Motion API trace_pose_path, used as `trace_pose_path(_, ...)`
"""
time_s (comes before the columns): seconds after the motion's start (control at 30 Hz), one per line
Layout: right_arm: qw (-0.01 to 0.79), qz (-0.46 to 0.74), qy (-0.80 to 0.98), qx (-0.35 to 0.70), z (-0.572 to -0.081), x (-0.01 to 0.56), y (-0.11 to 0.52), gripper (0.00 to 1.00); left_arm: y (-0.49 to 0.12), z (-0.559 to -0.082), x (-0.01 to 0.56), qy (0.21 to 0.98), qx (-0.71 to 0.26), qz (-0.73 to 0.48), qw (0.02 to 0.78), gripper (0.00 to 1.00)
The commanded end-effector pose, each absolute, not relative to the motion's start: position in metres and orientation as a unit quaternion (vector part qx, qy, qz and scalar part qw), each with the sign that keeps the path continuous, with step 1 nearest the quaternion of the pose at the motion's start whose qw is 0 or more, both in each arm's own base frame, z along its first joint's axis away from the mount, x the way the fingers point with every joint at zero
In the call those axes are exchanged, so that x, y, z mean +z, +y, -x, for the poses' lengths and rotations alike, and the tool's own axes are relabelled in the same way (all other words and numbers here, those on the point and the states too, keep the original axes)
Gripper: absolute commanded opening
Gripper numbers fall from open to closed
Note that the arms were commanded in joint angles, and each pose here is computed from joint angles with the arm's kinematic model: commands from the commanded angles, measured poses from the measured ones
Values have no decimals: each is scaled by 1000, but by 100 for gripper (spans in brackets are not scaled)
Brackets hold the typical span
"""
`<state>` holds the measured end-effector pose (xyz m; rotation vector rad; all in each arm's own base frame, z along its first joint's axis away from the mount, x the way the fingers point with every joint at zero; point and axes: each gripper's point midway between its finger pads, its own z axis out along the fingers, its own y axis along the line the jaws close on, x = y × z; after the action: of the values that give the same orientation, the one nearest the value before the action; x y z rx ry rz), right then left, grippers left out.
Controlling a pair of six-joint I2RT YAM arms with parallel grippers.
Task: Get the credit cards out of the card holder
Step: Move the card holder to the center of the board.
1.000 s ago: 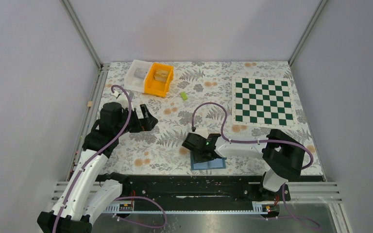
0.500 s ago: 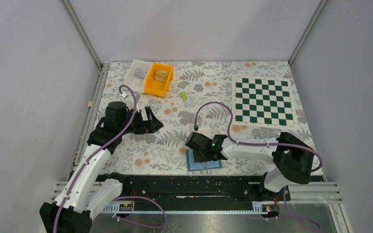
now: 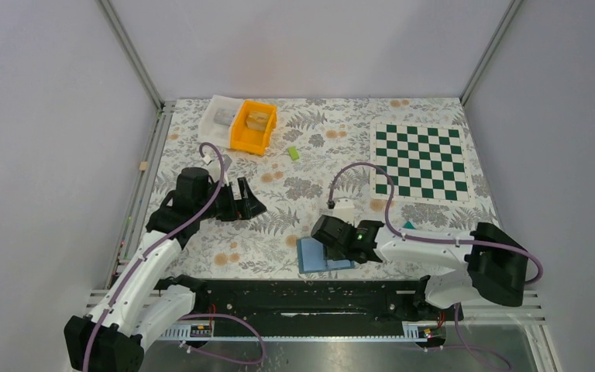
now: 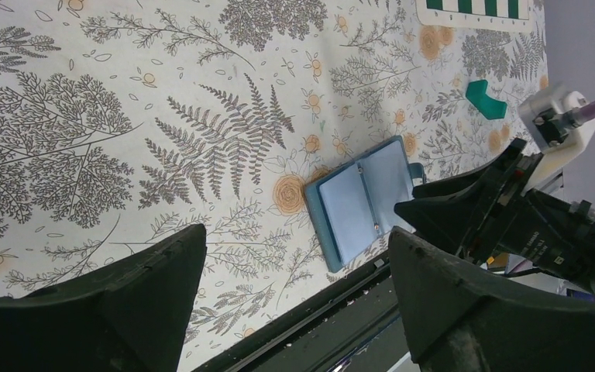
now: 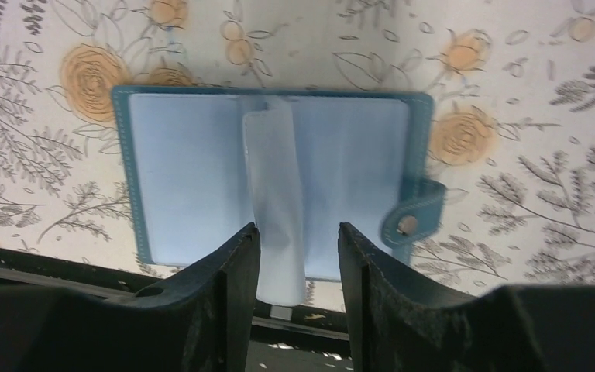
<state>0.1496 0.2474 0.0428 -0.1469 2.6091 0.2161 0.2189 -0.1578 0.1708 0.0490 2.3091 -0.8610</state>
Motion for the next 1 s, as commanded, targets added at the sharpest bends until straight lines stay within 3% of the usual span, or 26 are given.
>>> trace_pose_path(0.0,296,25,954,48,-154,55,216,49,-163,-221,175,875,-344,-32,339,86)
trace_pose_path(0.27,313,6,947,67,-151,81,202,49,-157,-221,172,884,-319,-47,339,86)
trace_pose_path(0.57,302,26,931,203,-148,122,262,49,-152,-221,174,883,-307,-51,352,86)
trace_pose_path(0.67,292,36,934,202,-150,113,278,50,-152,-220,175,883,-308,-50,351,86)
trace_pose_path(0.8,265,57,947,170,-149,89,290,62,-149,-219,176,882,-302,-49,359,86)
trace_pose_path(0.97,248,82,958,118,-149,61,299,68,-148,-220,180,878,-299,-49,369,86)
